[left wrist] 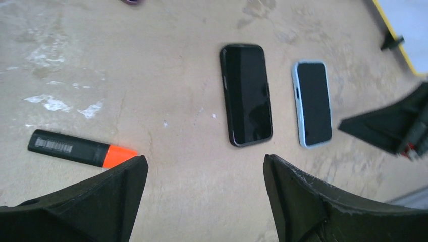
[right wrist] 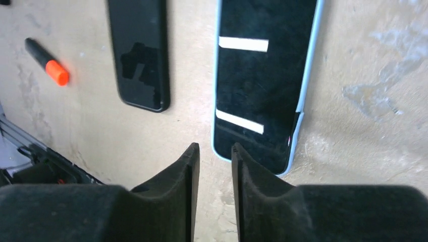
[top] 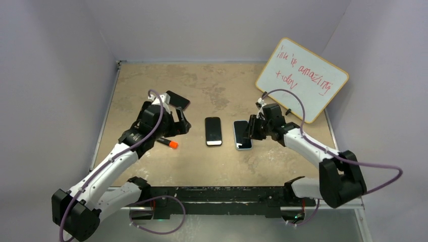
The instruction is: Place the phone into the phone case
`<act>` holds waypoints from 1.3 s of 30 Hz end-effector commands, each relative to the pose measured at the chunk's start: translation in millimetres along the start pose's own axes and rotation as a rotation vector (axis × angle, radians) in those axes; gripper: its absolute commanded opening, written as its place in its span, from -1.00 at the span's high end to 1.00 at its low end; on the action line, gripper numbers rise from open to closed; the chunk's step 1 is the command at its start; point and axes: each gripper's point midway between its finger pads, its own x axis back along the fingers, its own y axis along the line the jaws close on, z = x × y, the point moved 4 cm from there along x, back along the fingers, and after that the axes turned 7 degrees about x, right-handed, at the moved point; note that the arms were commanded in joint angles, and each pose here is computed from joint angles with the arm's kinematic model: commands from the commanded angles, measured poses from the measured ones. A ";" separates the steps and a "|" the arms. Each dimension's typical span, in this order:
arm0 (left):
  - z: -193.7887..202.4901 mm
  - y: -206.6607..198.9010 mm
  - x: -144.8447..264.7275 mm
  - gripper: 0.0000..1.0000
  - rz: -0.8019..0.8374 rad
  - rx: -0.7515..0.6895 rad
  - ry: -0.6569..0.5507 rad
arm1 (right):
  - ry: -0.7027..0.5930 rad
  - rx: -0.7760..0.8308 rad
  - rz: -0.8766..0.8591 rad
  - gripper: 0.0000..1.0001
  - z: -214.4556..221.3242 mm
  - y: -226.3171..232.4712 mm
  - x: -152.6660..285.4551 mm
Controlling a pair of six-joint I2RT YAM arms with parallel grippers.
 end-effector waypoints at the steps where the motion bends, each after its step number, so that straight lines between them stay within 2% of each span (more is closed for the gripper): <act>1: -34.1 11.0 -11.9 -0.75 -0.143 0.199 -0.219 | -0.138 0.075 -0.110 0.16 -27.6 29.7 30.4; 4: -61.6 11.2 -18.3 -0.78 -0.237 0.219 -0.291 | -0.198 0.116 -0.154 -0.25 -37.8 41.2 45.8; 7: -83.9 15.4 -30.9 -0.82 -0.366 0.233 -0.319 | -0.225 0.139 -0.196 -0.72 -43.7 51.6 56.9; 9: -96.4 19.0 -43.3 -0.82 -0.429 0.256 -0.327 | -0.239 0.149 -0.236 -0.96 -46.2 58.7 61.9; 14: -120.1 32.1 -81.5 -0.82 -0.584 0.348 -0.333 | -0.267 0.148 -0.274 -0.98 -49.4 67.4 71.6; 17: -127.4 42.7 -107.4 -0.79 -0.667 0.417 -0.294 | -0.276 0.151 -0.295 -0.98 -48.8 70.3 75.1; 23: -138.7 70.6 -155.1 -0.76 -0.836 0.418 -0.275 | -0.273 0.176 -0.289 -0.98 -48.8 69.3 75.0; 30: -128.3 92.6 -203.7 -0.82 -0.790 0.481 -0.189 | -0.266 0.213 -0.251 -0.98 -55.2 66.8 74.7; 39: -129.6 116.4 -233.6 -0.93 -0.770 0.528 -0.171 | -0.247 0.216 -0.235 -0.98 -50.1 60.9 67.9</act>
